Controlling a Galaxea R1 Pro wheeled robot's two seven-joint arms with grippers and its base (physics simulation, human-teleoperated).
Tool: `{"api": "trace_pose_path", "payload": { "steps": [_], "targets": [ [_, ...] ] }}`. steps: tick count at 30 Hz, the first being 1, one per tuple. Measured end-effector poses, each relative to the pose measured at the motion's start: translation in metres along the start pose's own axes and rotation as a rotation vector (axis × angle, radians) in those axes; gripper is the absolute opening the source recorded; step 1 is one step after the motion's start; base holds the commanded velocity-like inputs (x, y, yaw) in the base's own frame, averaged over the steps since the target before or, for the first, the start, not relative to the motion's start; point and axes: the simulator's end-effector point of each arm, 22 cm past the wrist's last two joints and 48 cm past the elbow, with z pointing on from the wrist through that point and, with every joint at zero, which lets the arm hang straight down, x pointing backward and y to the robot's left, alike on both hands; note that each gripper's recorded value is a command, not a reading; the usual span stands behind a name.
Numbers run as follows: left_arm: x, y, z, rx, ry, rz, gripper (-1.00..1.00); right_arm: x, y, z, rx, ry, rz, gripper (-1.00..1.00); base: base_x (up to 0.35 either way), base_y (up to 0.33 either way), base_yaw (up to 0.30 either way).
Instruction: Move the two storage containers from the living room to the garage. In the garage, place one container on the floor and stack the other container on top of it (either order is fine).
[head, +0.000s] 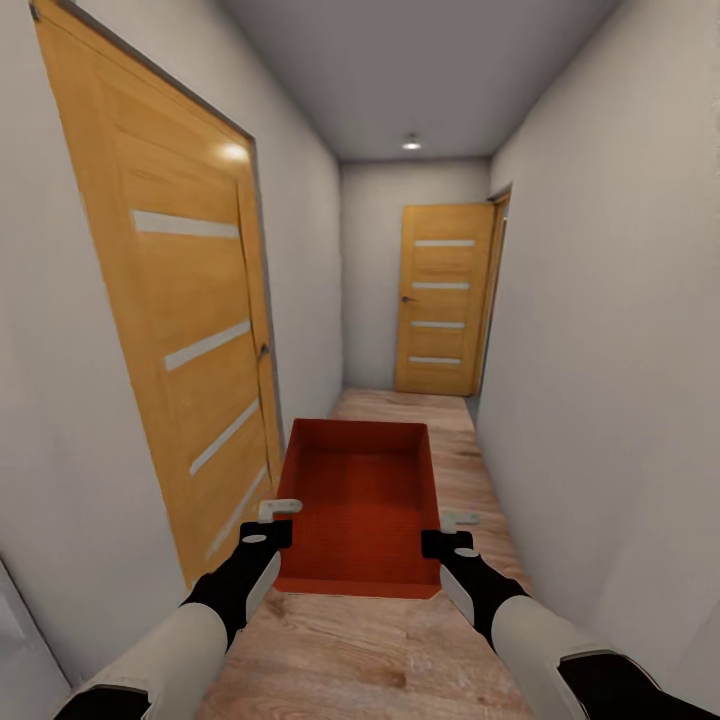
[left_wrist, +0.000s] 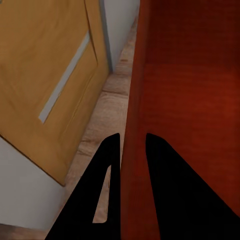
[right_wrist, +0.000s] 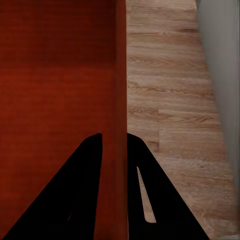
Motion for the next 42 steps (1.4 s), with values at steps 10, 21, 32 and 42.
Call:
{"api": "trace_pose_path", "payload": {
  "steps": [10,21,32,42],
  "targets": [
    [-0.0003,0.0002,0.0000,0.000,-0.001,-0.001,-1.00,-0.0003,0.0002,0.0000,0.000,-0.001,0.000,-1.00,0.324,0.035,-0.242],
    [-0.0003,0.0002,0.0000,0.000,-0.001,-0.001,-1.00,-0.0003,0.0002,0.0000,0.000,-0.001,0.000,-1.00,0.323,0.000,-0.242],
    [-0.0007,-0.0003,-0.0002,-0.001,-0.001,0.000,-1.00,-0.0007,-0.0003,0.0001,-0.001,-0.001,0.000,-1.00,0.324,0.000,-0.059],
    [-0.0008,0.0001,-0.0001,0.000,-0.002,0.000,-1.00,-0.0006,0.0002,0.0000,0.000,-0.002,0.001,-1.00,0.323,0.000,0.000]
  ]
}}
